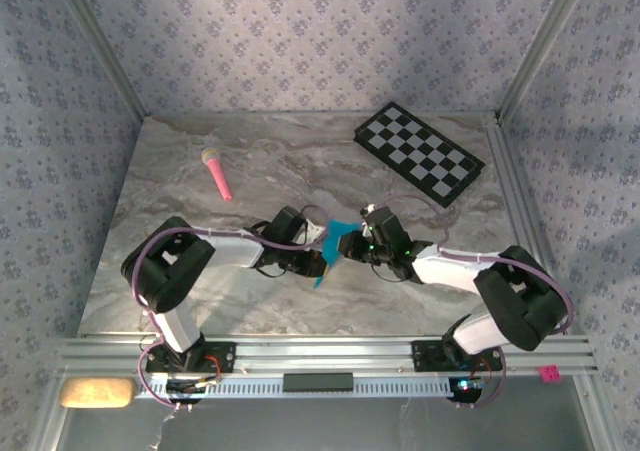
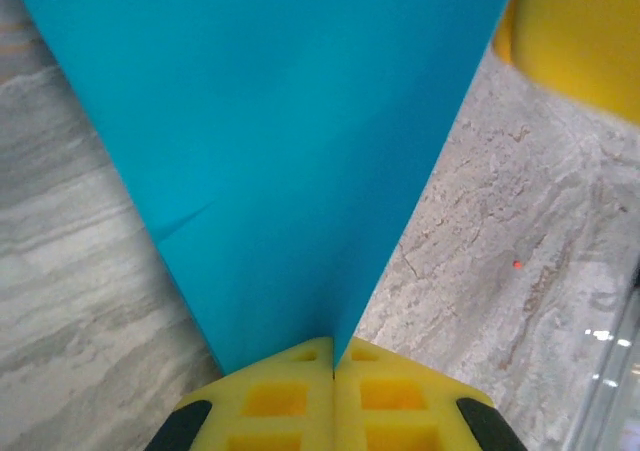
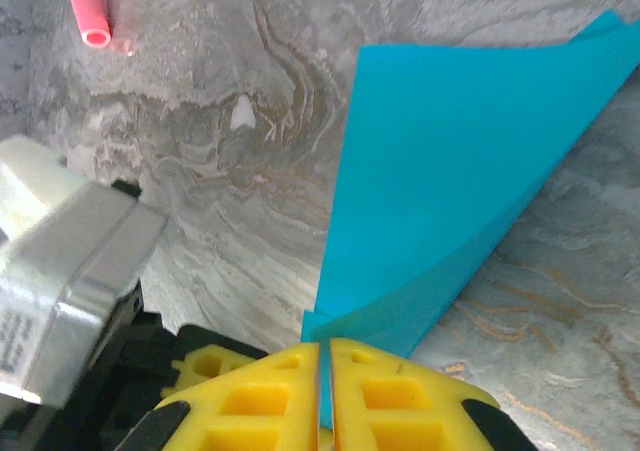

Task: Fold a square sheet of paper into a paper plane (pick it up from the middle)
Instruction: Fold the wing for the fifth time at the center of the table.

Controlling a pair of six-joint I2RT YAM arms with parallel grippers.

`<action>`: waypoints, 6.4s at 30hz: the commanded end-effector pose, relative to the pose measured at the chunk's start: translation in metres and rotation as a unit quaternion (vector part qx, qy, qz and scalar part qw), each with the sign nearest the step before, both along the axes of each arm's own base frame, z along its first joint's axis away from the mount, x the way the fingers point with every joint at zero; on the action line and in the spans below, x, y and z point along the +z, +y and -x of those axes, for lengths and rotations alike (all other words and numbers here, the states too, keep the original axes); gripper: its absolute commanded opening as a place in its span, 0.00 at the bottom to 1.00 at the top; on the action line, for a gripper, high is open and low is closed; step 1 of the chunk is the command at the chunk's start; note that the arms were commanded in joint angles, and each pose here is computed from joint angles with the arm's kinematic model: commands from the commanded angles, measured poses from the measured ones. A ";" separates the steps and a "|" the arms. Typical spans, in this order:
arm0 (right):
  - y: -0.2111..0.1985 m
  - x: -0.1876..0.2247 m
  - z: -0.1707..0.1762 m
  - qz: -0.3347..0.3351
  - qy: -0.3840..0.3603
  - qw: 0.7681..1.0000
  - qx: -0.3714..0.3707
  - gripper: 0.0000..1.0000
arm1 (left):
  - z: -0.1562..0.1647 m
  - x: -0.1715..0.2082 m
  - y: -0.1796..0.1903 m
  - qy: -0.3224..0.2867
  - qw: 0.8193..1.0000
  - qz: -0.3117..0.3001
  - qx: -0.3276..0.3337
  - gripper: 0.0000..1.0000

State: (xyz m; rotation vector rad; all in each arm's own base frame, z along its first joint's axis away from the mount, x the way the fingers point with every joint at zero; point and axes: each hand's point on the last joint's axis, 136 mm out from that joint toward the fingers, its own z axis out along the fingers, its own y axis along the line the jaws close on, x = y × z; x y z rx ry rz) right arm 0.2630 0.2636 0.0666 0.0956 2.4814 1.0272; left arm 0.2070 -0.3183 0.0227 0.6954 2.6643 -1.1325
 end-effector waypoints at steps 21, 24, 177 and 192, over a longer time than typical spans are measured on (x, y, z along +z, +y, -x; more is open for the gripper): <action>0.023 -0.009 -0.008 -0.040 0.026 0.998 0.044 0.12 | 0.005 -0.001 0.013 0.085 0.993 0.075 0.021 0.00; 0.019 -0.008 -0.009 -0.037 0.023 0.998 0.036 0.12 | 0.002 -0.002 0.016 0.068 0.995 0.066 0.027 0.00; 0.023 -0.077 -0.003 0.052 0.125 0.988 0.073 0.10 | 0.005 0.026 0.017 0.113 0.989 0.083 0.048 0.21; 0.022 -0.078 -0.001 0.053 0.126 0.988 0.074 0.10 | 0.006 0.017 0.022 0.127 0.988 0.066 0.064 0.12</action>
